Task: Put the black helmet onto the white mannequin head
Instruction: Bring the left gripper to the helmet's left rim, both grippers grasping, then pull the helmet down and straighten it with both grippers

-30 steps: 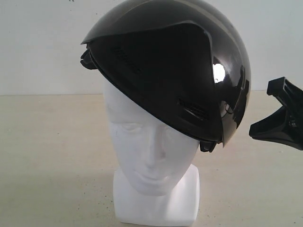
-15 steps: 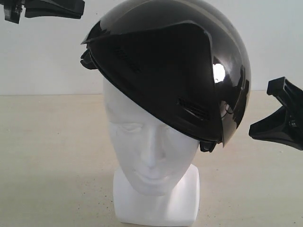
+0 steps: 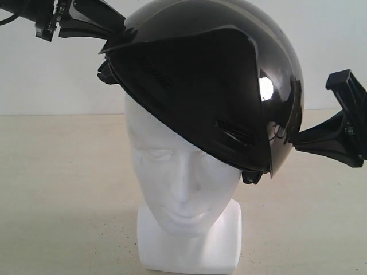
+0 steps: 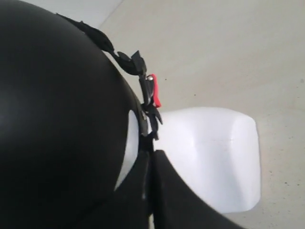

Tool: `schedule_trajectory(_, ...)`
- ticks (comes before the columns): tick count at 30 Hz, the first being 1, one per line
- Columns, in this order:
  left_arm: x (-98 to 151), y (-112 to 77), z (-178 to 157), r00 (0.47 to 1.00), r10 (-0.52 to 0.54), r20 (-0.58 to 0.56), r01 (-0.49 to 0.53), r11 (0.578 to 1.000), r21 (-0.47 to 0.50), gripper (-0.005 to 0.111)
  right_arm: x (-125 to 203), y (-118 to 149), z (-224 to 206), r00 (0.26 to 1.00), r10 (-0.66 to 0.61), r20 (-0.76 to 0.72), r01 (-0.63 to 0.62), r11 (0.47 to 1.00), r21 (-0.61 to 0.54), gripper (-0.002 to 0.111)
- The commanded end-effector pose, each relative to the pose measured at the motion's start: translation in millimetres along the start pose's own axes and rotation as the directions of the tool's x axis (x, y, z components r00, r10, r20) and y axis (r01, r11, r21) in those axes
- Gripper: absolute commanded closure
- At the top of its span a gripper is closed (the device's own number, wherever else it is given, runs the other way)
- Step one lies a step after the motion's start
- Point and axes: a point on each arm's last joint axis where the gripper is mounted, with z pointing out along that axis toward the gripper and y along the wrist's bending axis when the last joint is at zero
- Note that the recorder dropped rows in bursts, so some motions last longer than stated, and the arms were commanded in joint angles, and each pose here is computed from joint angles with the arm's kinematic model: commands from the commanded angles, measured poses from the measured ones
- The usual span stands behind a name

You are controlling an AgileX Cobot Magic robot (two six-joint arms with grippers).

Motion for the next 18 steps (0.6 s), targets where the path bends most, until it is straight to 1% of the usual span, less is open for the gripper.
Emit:
schedule_trajectory(1, 1.9, -1.1, 2.3, 1.000, 0.013, -0.027, -0.013, 1.000, -0.007, 0.102, -0.3, 5.3, 0.4, 0.999, 0.038, 0.010, -0.037, 0.996, -0.076, 0.108)
schedule_trajectory(4, 2.4, -0.4, 2.3, 0.999, 0.012, -0.032, -0.012, 1.000, -0.016, 0.102, -0.9, 11.6, -0.3, 0.999, 0.049, 0.013, -0.047, 0.988, -0.145, 0.108)
schedule_trajectory(8, 4.9, 3.9, 2.0, 0.998, 0.001, -0.060, -0.005, 0.998, -0.063, 0.102, -1.6, 19.3, -1.8, 0.998, 0.057, 0.009, -0.054, 0.973, -0.223, 0.108)
schedule_trajectory(14, 7.2, 8.1, 1.5, 0.996, -0.003, -0.085, -0.006, 0.994, -0.108, 0.102, -1.8, 23.0, -2.8, 0.998, 0.064, 0.007, -0.060, 0.963, -0.263, 0.108)
schedule_trajectory(18, 10.4, 11.9, 2.2, 0.994, -0.012, -0.106, -0.002, 0.991, -0.136, 0.102, -2.9, 28.8, -4.6, 0.998, 0.065, 0.015, -0.057, 0.943, -0.327, 0.108)
